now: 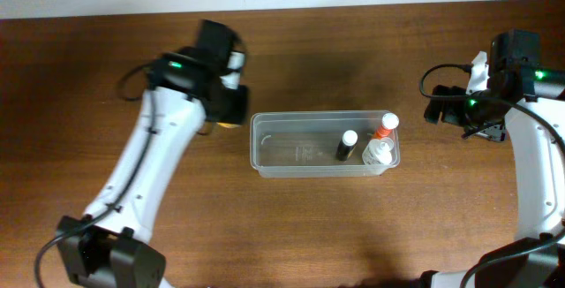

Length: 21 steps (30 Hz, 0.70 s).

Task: Pack container
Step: 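Place the Tiger Balm jar into the container's middle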

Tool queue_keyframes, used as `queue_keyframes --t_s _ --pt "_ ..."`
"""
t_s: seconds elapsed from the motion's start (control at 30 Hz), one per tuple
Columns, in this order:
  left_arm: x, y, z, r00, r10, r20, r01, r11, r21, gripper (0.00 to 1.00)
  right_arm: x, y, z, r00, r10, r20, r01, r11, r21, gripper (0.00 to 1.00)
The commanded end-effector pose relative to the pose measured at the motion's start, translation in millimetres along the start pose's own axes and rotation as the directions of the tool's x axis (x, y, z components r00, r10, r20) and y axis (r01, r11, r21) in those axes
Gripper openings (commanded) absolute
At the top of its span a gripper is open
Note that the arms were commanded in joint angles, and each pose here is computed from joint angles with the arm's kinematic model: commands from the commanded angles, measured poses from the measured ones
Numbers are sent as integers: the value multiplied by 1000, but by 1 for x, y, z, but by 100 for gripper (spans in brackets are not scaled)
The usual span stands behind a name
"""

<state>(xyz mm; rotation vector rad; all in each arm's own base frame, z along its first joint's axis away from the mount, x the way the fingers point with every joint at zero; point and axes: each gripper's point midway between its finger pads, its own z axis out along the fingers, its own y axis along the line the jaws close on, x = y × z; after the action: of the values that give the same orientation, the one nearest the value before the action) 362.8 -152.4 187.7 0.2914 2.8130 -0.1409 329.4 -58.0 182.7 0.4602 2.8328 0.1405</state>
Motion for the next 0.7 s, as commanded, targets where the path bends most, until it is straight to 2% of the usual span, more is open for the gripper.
queue_keyframes --t_s 0.0,0.13,0.27,0.6,0.67 --pt "4 -52 4 997 75 11 -75 996 57 19 1 0 0 1000 4 -4 -4 1000 -4 98" --pt "7 -110 21 980 195 46 -198 975 101 20 1 0 0 1000 4 -5 -4 1000 -4 98" --pt "13 -141 51 967 253 29 -255 960 118 20 2 0 0 1000 4 -7 -5 1000 -4 98" --pt "20 -154 131 960 274 -50 -268 958 103 21 2 0 0 1000 5 -7 -5 1000 -4 98" --pt "19 -155 135 961 274 -49 -268 958 103 35 2 0 0 1000 5 -7 -5 1000 -4 98"
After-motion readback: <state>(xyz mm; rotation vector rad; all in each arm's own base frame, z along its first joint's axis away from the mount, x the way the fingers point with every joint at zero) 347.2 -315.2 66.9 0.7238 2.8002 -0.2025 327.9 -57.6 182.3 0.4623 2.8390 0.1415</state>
